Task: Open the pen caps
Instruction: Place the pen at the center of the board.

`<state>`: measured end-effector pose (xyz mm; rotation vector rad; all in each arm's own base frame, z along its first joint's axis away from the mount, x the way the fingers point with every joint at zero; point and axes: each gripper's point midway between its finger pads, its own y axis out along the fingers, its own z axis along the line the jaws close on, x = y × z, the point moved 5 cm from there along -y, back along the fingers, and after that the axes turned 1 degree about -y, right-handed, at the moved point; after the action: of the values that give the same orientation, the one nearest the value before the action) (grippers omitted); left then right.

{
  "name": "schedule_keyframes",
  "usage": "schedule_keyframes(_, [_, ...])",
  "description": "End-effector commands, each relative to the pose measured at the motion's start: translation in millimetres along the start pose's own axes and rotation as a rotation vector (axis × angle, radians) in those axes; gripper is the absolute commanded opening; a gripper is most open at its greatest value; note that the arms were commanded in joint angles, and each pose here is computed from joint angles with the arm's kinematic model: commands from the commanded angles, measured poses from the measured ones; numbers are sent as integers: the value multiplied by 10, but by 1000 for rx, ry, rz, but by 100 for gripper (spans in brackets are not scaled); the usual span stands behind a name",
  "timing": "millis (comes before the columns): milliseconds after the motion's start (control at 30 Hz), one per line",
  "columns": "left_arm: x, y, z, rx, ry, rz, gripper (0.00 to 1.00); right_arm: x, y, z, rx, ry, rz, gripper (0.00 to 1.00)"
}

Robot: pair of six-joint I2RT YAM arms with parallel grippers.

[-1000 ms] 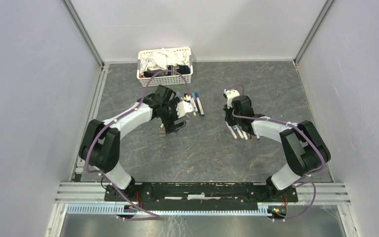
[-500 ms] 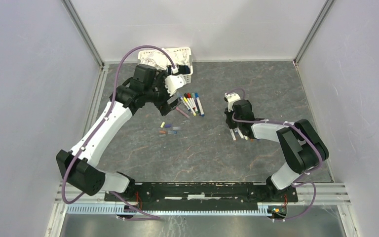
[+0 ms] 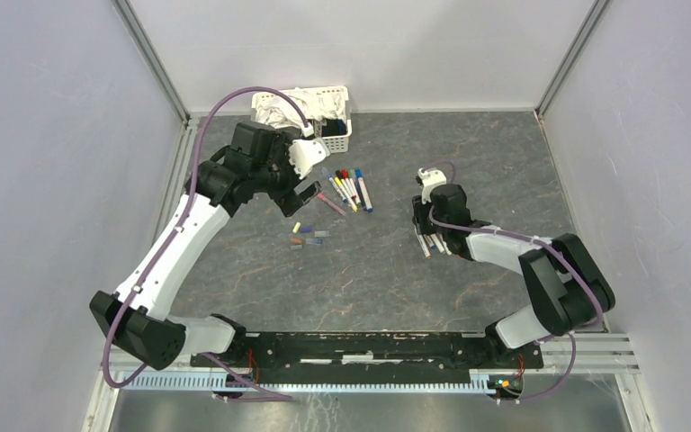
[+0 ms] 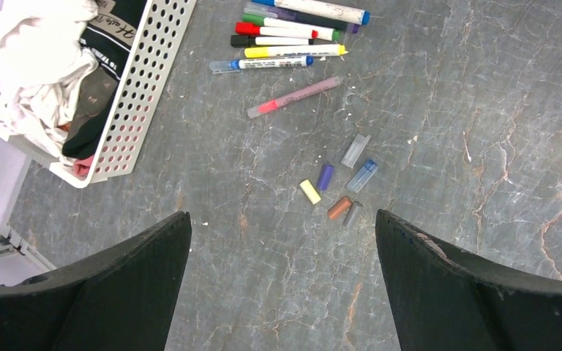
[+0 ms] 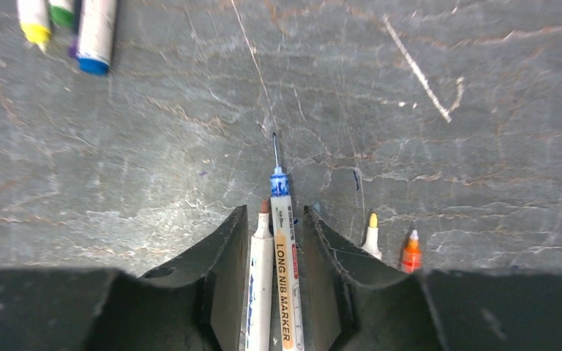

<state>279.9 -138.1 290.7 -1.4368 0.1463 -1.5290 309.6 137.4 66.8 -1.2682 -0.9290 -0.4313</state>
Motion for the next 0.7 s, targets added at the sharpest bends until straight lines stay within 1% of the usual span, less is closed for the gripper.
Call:
schedule_keyframes(0, [129, -267, 81, 77, -40, -45, 100, 338, -183, 1, -8, 39, -114, 41])
schedule_keyframes(133, [114, -321, 117, 120, -38, -44, 100, 600, -239, 92, 35, 45, -174, 52])
schedule_keyframes(233, [37, -311, 159, 157, -44, -19, 100, 787, -132, 293, 77, 10, -150, 54])
schedule_keyframes(333, [-20, -300, 164, 173, -61, -19, 100, 974, 21, 484, 88, -26, -135, 52])
schedule_keyframes(467, [-27, -321, 97, 139, -68, -30, 100, 1143, 319, 687, 107, -50, -108, 49])
schedule_keyframes(667, [-58, -335, -2, 88, -78, -36, 100, 1158, 791, 804, 108, -66, -30, 44])
